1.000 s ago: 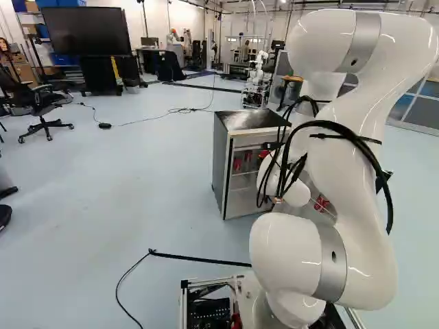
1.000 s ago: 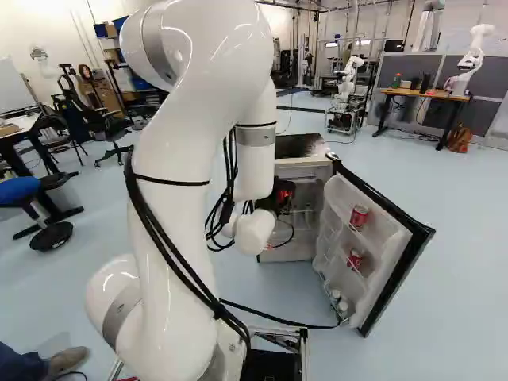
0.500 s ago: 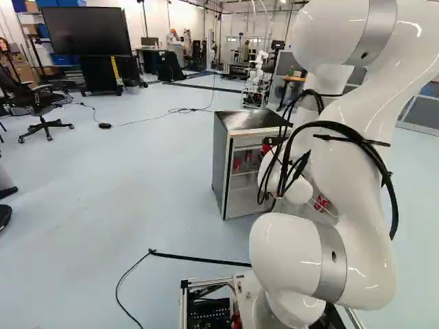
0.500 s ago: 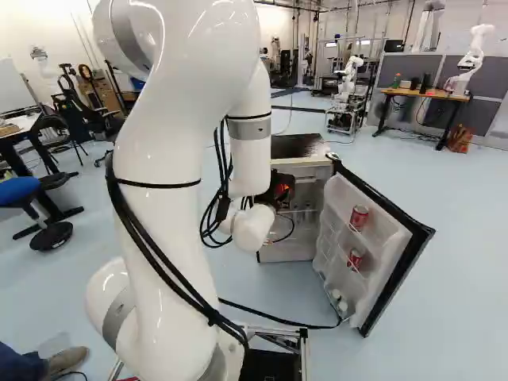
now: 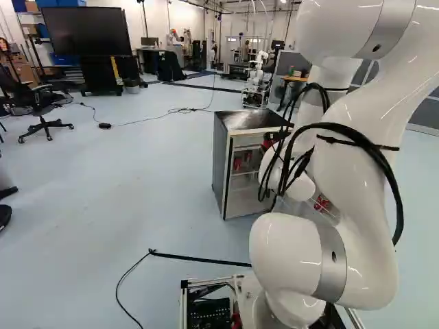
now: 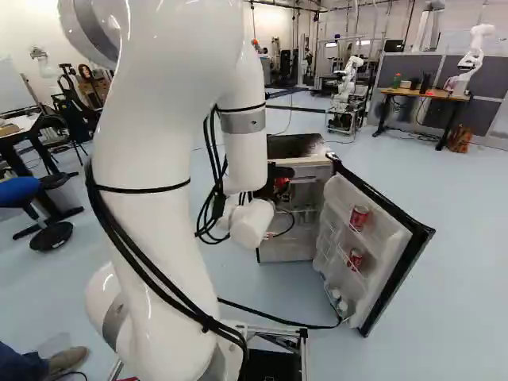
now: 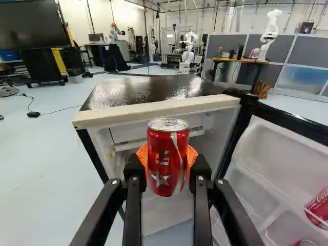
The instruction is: Grab a drink from the fridge
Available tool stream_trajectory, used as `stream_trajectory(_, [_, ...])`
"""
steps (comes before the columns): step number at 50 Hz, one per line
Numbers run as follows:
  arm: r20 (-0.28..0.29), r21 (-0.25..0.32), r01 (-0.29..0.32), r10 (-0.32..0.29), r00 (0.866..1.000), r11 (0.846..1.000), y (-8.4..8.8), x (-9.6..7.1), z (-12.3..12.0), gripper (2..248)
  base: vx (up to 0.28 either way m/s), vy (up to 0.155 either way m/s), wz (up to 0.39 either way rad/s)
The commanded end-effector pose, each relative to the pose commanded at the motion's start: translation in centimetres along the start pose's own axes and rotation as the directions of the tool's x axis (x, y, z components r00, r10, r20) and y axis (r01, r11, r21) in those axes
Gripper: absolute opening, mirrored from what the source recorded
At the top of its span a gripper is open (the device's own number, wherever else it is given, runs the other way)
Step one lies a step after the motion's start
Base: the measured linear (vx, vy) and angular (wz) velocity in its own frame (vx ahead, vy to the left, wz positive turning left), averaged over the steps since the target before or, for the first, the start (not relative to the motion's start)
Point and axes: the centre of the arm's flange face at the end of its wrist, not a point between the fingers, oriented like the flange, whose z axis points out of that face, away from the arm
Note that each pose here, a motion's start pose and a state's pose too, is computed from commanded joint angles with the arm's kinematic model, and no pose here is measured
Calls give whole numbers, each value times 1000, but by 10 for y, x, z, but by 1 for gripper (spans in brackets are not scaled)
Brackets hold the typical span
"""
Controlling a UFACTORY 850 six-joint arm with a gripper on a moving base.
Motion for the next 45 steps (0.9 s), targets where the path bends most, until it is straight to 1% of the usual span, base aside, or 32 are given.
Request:
stream_trajectory(23, [-58, -1, 14, -14, 998, 1000, 0, 22, -2, 92, 0, 0, 0])
stream_trajectory(45, [-121, 9, 30, -29, 992, 999, -1, 46, 13, 92, 0, 0, 0])
